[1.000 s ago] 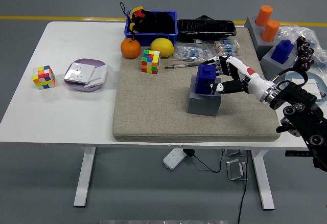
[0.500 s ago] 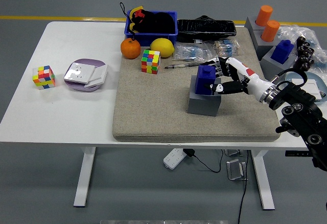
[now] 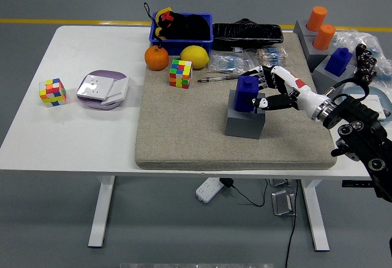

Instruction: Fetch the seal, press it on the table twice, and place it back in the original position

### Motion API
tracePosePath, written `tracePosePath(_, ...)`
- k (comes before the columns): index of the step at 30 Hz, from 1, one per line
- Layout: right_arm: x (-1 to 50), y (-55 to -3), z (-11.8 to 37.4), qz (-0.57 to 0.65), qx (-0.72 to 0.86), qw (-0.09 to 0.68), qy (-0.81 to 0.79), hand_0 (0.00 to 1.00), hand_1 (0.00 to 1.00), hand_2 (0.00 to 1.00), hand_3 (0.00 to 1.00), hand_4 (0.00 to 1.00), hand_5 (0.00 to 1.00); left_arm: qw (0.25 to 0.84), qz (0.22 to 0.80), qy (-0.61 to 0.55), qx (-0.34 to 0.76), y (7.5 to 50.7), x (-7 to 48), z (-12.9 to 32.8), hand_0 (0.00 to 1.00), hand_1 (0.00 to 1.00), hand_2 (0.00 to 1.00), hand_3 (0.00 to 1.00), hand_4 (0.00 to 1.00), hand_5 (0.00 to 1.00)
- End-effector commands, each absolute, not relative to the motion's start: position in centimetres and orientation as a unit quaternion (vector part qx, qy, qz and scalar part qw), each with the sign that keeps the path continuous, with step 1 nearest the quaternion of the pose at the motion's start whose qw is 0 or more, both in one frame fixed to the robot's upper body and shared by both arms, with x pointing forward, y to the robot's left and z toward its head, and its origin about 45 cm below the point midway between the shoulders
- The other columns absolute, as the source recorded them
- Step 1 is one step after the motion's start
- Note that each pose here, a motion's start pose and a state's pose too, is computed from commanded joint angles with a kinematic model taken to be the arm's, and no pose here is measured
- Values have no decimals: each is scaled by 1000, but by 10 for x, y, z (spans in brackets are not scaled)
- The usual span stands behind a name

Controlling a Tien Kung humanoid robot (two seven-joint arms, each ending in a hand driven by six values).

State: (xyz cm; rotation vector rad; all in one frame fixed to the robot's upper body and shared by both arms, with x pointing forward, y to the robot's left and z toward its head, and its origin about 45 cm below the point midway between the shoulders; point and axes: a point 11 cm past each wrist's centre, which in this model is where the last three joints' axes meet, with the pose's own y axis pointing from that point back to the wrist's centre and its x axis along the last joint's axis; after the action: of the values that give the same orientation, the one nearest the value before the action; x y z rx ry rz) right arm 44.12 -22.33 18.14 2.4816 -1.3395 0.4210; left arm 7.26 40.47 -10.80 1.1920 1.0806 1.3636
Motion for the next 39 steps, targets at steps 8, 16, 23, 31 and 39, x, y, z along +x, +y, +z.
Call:
tracePosePath(8, 439, -225, 176, 146, 861, 152, -463, 487, 382, 378, 436, 645, 2, 492, 561, 445, 495, 407, 70, -108, 815, 817, 789, 839, 794, 393)
tracePosePath(16, 440, -227, 178, 147, 860, 150, -465, 487, 382, 377, 437, 646, 2, 493, 561, 444, 496, 407, 71, -107, 815, 817, 788, 839, 794, 393)
tracePosePath(23, 442, -231, 182, 150, 857, 148, -469, 487, 382, 375, 437, 646, 2, 491, 560, 445, 497, 408, 69, -108, 815, 818, 788, 839, 794, 393)
tracePosePath(31, 444, -238, 187, 159, 854, 153, -471, 487, 382, 375, 437, 647, 2, 492, 561, 445, 496, 408, 69, -108, 815, 818, 788, 839, 794, 393)
tracePosePath(39, 444, -243, 187, 164, 854, 164, -466, 487, 382, 373, 433, 650, 2, 491, 561, 446, 495, 407, 68, -108, 815, 817, 788, 839, 794, 394)
